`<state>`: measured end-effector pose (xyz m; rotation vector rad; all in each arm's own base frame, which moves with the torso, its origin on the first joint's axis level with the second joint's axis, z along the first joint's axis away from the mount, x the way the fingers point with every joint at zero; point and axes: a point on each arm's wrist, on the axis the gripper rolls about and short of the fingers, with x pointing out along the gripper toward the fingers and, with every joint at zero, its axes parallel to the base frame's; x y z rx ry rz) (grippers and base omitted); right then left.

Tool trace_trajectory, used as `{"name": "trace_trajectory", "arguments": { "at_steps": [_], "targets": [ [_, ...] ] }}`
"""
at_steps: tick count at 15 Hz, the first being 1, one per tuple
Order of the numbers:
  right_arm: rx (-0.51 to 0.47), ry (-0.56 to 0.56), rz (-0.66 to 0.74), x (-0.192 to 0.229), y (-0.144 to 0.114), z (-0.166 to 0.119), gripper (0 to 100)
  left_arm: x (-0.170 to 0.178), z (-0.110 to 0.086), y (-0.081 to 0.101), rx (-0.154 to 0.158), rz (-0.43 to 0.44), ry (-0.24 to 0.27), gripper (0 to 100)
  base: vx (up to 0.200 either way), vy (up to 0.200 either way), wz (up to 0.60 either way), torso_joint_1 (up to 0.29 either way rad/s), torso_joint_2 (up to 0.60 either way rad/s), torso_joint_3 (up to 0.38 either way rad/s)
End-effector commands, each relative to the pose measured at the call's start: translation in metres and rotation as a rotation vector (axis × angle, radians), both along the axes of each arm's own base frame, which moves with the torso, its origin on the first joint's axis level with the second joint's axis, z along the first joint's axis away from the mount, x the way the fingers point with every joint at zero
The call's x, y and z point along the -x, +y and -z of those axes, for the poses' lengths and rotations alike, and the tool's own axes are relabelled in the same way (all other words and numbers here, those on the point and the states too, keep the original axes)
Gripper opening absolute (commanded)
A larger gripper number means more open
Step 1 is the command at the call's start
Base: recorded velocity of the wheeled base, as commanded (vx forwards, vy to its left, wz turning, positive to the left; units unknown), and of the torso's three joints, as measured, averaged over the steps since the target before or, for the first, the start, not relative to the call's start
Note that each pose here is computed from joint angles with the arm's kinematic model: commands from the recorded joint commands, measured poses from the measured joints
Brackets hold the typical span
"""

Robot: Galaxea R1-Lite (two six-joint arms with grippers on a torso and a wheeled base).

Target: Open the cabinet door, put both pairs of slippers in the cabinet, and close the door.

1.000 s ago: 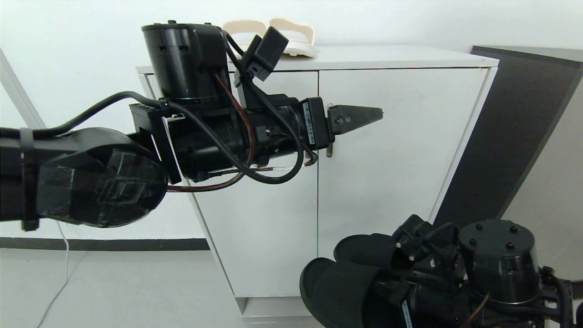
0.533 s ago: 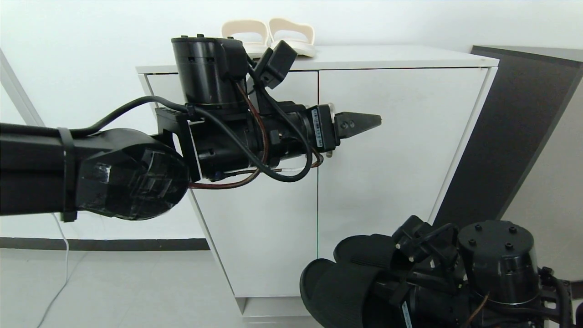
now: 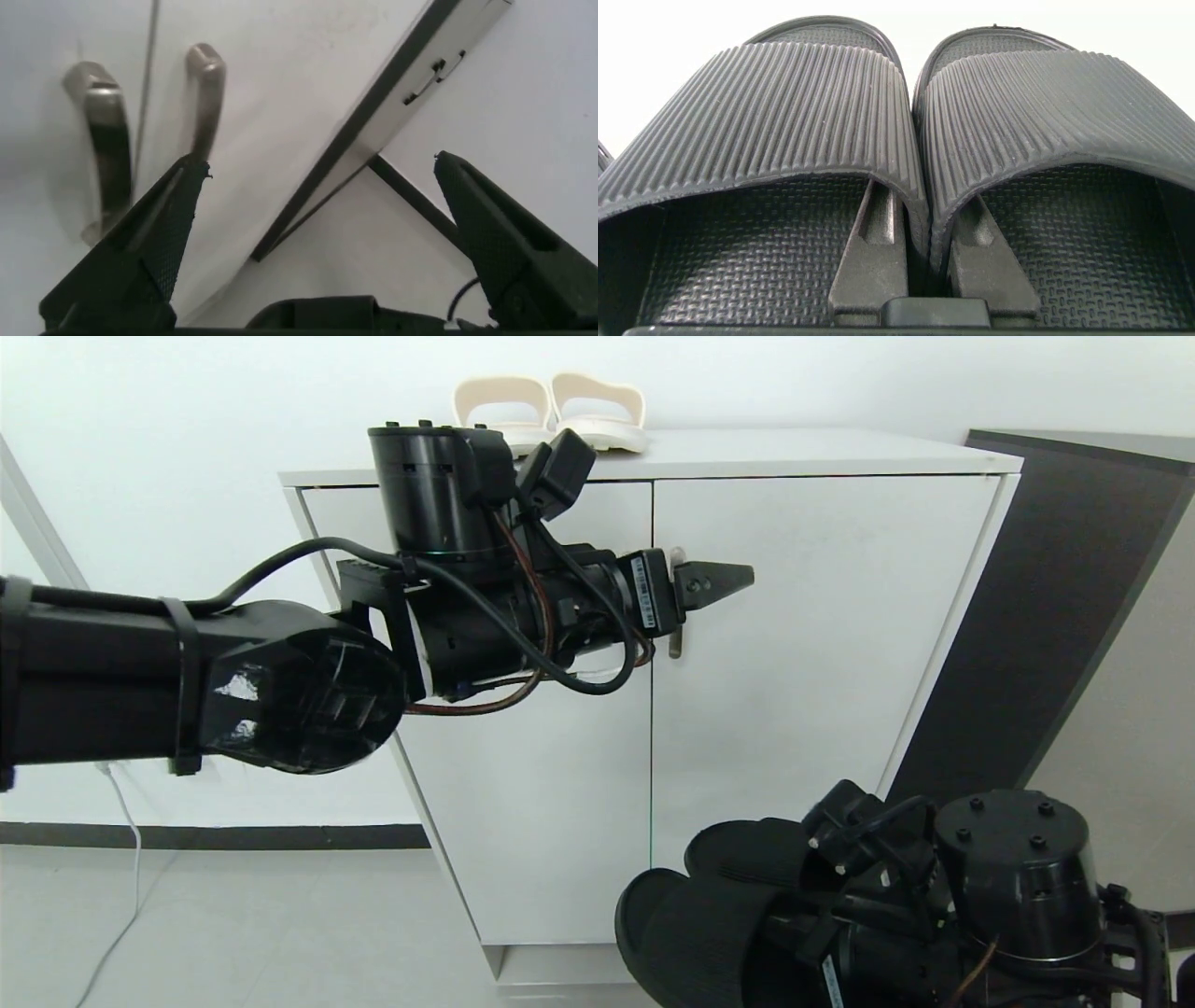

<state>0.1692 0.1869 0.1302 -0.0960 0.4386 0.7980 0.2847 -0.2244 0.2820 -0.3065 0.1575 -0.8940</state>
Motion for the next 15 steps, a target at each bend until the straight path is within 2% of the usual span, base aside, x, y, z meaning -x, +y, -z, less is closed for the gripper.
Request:
{"name": "trace_trajectory", "arguments": {
  "at_steps": [1,4,9,10,15],
  "targets": [
    [0.001,0.003,0.000,0.000,0.000,0.001,0,-0.010,0.004,-0.001,-0.003,-0.022,0.004,100,0.000,0.000,0.00,0.000,0.00,0.000],
    [0.001,0.001,0.000,0.000,0.000,0.000,0,-0.029,0.013,-0.009,-0.010,-0.062,0.013,100,0.000,0.000,0.00,0.000,0.00,0.000],
    [0.002,0.002,0.000,0.000,0.000,0.001,0,-0.039,0.020,-0.018,-0.017,-0.060,0.024,100,0.000,0.000,0.00,0.000,0.00,0.000],
    [0.002,0.002,0.000,0.000,0.000,0.001,0,-0.039,0.021,-0.018,-0.019,-0.060,0.024,0,0.000,0.000,0.00,0.000,0.00,0.000],
    [0.006,0.009,-0.003,0.000,0.001,0.003,0,-0.031,0.023,-0.012,-0.026,-0.060,0.041,0,0.000,0.000,0.00,0.000,0.00,0.000]
  ]
}}
